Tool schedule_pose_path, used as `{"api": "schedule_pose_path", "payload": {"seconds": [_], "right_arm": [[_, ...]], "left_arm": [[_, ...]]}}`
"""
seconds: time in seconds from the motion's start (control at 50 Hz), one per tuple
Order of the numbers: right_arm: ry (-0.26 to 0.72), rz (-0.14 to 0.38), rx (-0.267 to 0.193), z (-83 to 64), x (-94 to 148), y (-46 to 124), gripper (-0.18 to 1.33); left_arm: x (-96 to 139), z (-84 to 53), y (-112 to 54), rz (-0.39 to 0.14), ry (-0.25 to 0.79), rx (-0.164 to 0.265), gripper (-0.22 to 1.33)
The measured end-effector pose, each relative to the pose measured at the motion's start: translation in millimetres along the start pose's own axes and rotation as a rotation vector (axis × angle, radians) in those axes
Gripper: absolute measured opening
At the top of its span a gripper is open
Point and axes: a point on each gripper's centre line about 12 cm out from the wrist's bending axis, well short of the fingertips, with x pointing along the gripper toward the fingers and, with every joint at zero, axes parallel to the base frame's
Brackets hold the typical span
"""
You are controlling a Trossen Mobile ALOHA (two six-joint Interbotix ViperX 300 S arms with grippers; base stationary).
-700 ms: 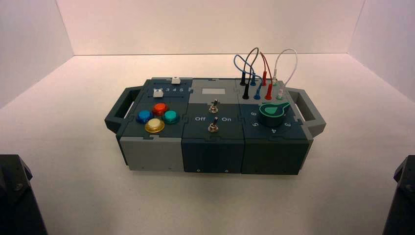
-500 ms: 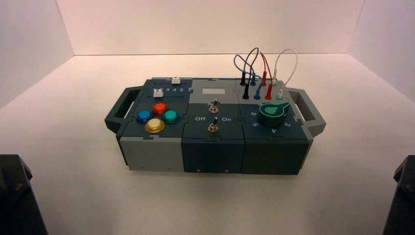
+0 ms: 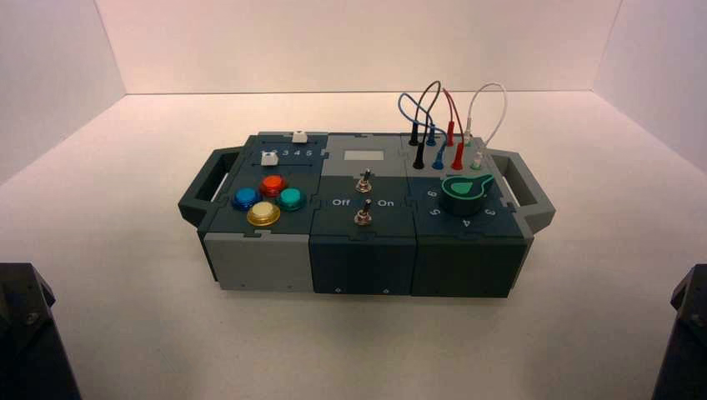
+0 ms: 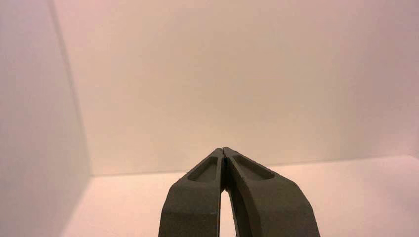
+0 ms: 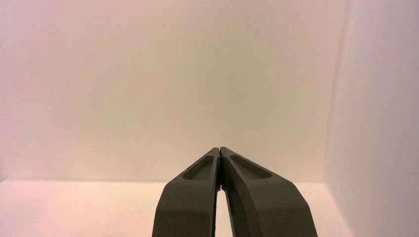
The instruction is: Pull the black wire.
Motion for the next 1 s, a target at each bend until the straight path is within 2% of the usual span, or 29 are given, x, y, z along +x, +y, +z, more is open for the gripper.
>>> {"api": "schedule_pose_path", "payload": {"seconds": [0.08, 0.16, 0.3, 0.38, 0.52, 0.58, 0.64, 0.78, 0.84, 0.94, 0.96, 1.0], "right_arm": [[0.03, 0.038, 0.011, -2.6, 1, 7.7, -0.15], [0.093, 0.085, 0.022, -7.8, 2, 17.5, -0.14], [0.195, 0.11, 0.047, -17.6, 7, 24.4, -0.14], [0.269, 0.148, 0.056, -26.7, 10, 33.9, -0.15], [0.404, 0.224, 0.07, -45.4, 13, 54.1, -0.14], [0.478, 0.263, 0.07, -55.7, 15, 65.4, -0.14], [0.579, 0.301, 0.06, -70.3, 16, 77.9, -0.14], [0.719, 0.364, 0.036, -91.2, 14, 98.6, -0.14], [0.748, 0.388, 0.024, -96.2, 12, 105.7, -0.06], [0.803, 0.428, 0.01, -106.5, 9, 119.3, 0.37], [0.82, 0.431, 0.013, -109.4, 9, 122.0, 0.52], [0.837, 0.429, 0.019, -112.2, 10, 123.9, 0.61]], "left_arm": [[0, -3.8, -5.0, -0.025, 0.032, -0.007, -0.17], [0, -10.3, -11.3, -0.054, 0.097, -0.042, -0.17], [-2, -18.3, -18.3, -0.083, 0.19, -0.081, -0.16], [-3, -23.5, -24.6, -0.109, 0.247, -0.096, -0.16], [-4, -32.3, -39.1, -0.171, 0.344, -0.097, -0.16], [-2, -37.9, -49.6, -0.212, 0.401, -0.092, -0.17], [-2, -43.8, -57.8, -0.244, 0.447, -0.086, -0.16], [-2, -58.2, -74.6, -0.307, 0.536, -0.058, -0.16], [-1, -64.4, -80.4, -0.325, 0.569, -0.048, -0.16], [2, -73.8, -89.3, -0.348, 0.622, -0.027, -0.16], [2, -73.9, -90.1, -0.351, 0.624, -0.026, -0.16], [4, -77.5, -94.5, -0.36, 0.646, -0.016, -0.17]]}}
